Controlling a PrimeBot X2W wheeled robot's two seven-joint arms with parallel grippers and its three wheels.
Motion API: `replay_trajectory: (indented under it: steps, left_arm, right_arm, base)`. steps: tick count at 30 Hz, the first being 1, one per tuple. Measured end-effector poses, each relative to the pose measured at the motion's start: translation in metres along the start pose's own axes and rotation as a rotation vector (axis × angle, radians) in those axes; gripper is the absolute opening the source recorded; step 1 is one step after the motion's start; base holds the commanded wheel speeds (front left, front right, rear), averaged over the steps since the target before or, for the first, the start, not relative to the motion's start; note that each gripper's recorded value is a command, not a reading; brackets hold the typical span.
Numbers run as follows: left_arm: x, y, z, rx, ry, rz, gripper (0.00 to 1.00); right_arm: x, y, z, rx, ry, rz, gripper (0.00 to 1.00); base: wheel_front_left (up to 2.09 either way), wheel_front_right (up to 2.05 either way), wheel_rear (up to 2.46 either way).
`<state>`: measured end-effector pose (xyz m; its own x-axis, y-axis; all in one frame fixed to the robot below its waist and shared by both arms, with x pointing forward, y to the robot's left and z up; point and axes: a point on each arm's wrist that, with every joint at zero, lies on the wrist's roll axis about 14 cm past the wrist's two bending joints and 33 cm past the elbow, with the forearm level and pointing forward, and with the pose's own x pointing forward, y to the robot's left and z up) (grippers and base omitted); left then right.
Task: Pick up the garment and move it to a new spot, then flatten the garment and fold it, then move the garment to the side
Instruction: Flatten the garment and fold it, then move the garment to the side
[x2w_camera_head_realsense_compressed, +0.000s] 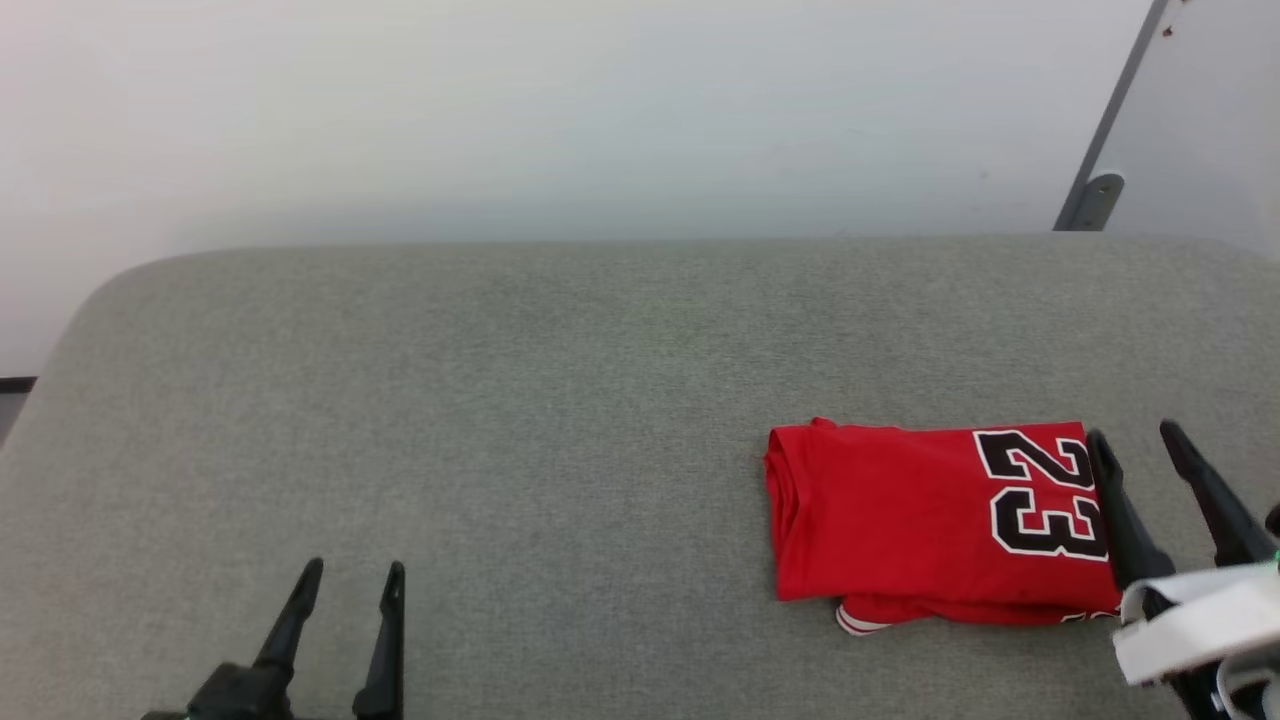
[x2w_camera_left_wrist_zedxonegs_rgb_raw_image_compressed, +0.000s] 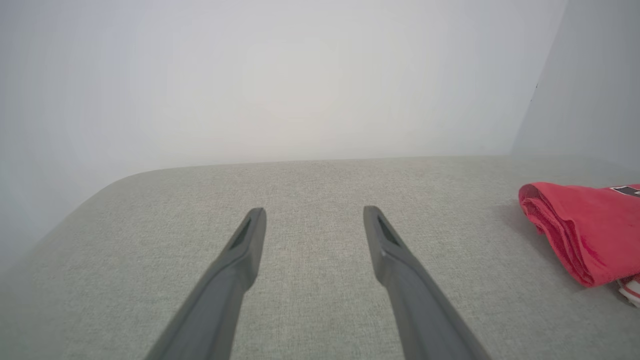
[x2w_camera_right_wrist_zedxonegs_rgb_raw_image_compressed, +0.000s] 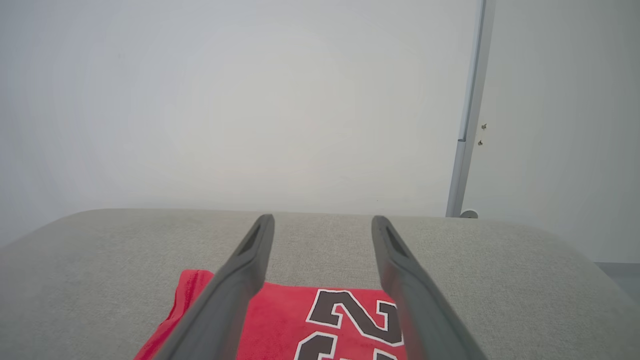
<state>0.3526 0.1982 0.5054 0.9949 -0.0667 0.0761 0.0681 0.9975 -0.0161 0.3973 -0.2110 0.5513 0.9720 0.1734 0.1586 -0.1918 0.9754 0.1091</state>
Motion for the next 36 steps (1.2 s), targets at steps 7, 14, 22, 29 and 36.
replay_trajectory:
  steps: [7,14,22,29,36]
  left_arm:
    - [-0.019,0.011,0.001,0.011,0.002,0.045,1.00]
    - [-0.024,0.015,0.001,0.019,0.005,0.064,1.00]
    - [-0.020,0.013,0.001,0.020,0.007,0.062,1.00]
    - [-0.019,0.011,-0.002,0.018,0.014,0.060,1.00]
    - [-0.006,0.007,-0.003,0.017,0.010,0.049,1.00]
  right_arm:
    - [-0.019,-0.009,-0.006,0.015,0.007,-0.047,1.00]
    - [-0.022,-0.010,-0.007,0.021,0.009,-0.063,1.00]
    - [-0.017,-0.002,-0.007,0.039,0.016,-0.053,1.00]
    - [-0.014,0.000,-0.008,0.046,0.022,-0.052,1.00]
    - [-0.002,-0.020,-0.018,0.038,0.129,-0.083,1.00]
  base:
    - [0.00,0.00,0.00]
    - [0.00,0.00,0.00]
    - [0.00,0.00,0.00]
    - [0.00,0.00,0.00]
    - [0.00,0.00,0.00]
